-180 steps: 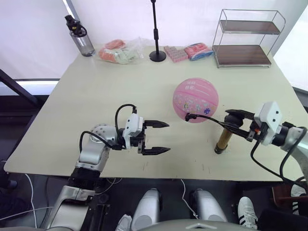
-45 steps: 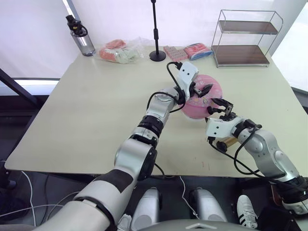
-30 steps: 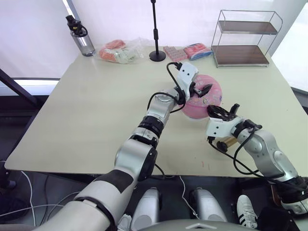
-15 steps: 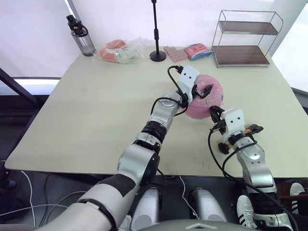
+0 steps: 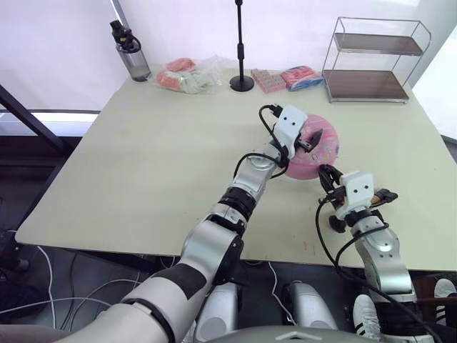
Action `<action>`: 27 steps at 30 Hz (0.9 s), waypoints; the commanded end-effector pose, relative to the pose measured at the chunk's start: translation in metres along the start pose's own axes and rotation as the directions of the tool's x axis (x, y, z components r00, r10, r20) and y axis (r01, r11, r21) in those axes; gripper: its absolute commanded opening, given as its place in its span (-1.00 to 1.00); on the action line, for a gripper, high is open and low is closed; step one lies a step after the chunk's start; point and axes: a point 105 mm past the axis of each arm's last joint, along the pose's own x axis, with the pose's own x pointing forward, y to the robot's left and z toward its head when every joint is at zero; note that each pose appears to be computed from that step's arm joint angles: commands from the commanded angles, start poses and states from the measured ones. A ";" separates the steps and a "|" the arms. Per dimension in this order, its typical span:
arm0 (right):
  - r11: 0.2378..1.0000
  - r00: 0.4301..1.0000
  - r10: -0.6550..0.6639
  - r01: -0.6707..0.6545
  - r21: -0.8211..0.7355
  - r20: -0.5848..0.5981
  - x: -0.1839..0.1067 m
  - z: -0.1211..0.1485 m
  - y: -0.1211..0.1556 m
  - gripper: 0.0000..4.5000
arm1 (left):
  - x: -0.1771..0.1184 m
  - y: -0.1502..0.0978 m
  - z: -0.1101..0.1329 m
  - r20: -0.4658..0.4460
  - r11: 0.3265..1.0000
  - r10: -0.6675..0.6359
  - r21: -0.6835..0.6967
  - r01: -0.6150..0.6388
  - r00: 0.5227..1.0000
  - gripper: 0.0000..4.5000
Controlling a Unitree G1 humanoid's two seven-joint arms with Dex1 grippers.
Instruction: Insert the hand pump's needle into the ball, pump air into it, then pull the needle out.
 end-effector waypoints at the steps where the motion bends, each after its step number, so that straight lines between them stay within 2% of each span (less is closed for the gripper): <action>1: 0.998 0.994 -0.055 0.058 -0.032 0.094 -0.022 0.024 -0.018 -0.82 | -0.025 0.028 -0.068 -0.228 0.985 0.155 -0.040 -0.169 0.961 1.00; 9: 0.996 0.995 -0.068 0.072 -0.048 0.075 -0.039 0.022 -0.024 -0.82 | -0.024 0.027 -0.069 -0.238 0.984 0.163 -0.032 -0.176 0.957 1.00; 27: 0.997 0.997 -0.056 0.058 -0.056 0.052 -0.049 0.020 -0.019 -0.82 | -0.024 0.021 -0.074 -0.248 0.980 0.182 -0.037 -0.197 0.952 1.00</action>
